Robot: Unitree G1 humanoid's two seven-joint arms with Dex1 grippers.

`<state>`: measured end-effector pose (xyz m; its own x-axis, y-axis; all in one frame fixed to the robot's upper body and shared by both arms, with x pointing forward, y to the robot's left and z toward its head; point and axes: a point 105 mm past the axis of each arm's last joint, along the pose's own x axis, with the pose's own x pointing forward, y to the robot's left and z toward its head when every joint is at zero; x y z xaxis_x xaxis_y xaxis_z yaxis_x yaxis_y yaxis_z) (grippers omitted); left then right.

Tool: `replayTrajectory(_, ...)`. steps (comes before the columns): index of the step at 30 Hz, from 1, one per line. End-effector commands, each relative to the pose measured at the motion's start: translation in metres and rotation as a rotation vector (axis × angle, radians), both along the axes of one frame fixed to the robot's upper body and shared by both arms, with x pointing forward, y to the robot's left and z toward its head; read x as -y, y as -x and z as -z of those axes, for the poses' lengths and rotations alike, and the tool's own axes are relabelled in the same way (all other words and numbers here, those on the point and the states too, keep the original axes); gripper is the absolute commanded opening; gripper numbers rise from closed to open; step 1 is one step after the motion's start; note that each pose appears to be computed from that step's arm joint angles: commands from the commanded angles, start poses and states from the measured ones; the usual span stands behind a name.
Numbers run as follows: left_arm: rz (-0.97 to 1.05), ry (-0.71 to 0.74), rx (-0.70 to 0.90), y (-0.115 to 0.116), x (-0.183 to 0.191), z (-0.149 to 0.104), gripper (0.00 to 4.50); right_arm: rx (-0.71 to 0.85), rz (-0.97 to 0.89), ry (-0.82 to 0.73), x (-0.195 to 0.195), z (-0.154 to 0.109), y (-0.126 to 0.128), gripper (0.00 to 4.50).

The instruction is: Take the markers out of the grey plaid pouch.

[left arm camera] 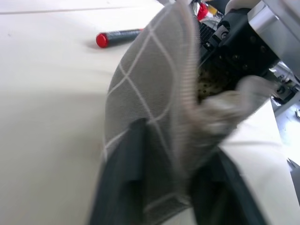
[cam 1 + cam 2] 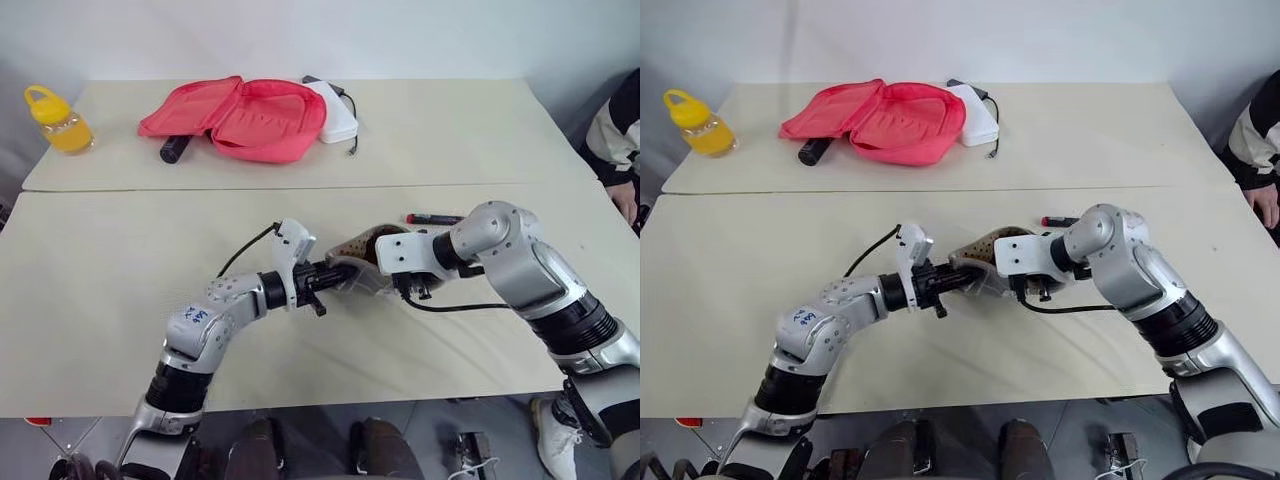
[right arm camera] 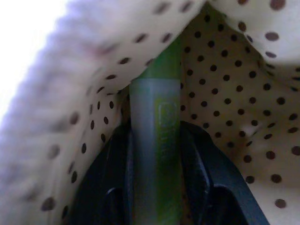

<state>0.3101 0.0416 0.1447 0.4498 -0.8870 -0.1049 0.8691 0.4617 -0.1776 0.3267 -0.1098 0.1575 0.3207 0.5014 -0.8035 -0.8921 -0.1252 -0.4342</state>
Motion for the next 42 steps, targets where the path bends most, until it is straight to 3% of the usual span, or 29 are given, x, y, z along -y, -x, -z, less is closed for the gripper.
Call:
replayTrajectory(1, 0.041, -0.015, 0.072, 0.007, -0.004, -0.011, 2.29, 0.021, -0.047, 0.002, -0.006, -0.006, 0.006, 1.03)
replayTrajectory(7, 0.044, -0.093, 0.246, 0.005, -0.014, -0.031, 2.34, 0.03, -0.048, 0.001, -0.006, -0.008, 0.005, 1.03)
replayTrajectory(11, 0.084, -0.196, 0.319, 0.009, -0.014, -0.028, 2.34, 0.03, -0.042, 0.004, -0.005, -0.008, 0.003, 1.03)
replayTrajectory(19, 0.091, -0.102, 0.305, 0.014, -0.016, -0.044, 2.34, 0.026, -0.039, 0.007, -0.005, -0.006, 0.003, 1.03)
replayTrajectory(25, 0.107, -0.071, 0.256, 0.021, -0.02, -0.04, 2.34, 0.026, -0.035, 0.007, -0.004, -0.006, 0.002, 1.03)
replayTrajectory(32, 0.103, -0.046, 0.263, 0.022, -0.023, -0.042, 0.16, 0.023, -0.033, 0.004, -0.005, -0.005, 0.002, 1.03)
replayTrajectory(37, 0.102, -0.069, 0.272, 0.021, -0.022, -0.037, 0.0, 0.034, -0.043, -0.014, -0.007, -0.009, 0.002, 1.03)
replayTrajectory(42, 0.105, -0.098, 0.348, 0.019, -0.012, -0.041, 0.0, 0.091, -0.072, -0.094, -0.019, -0.034, 0.002, 1.03)
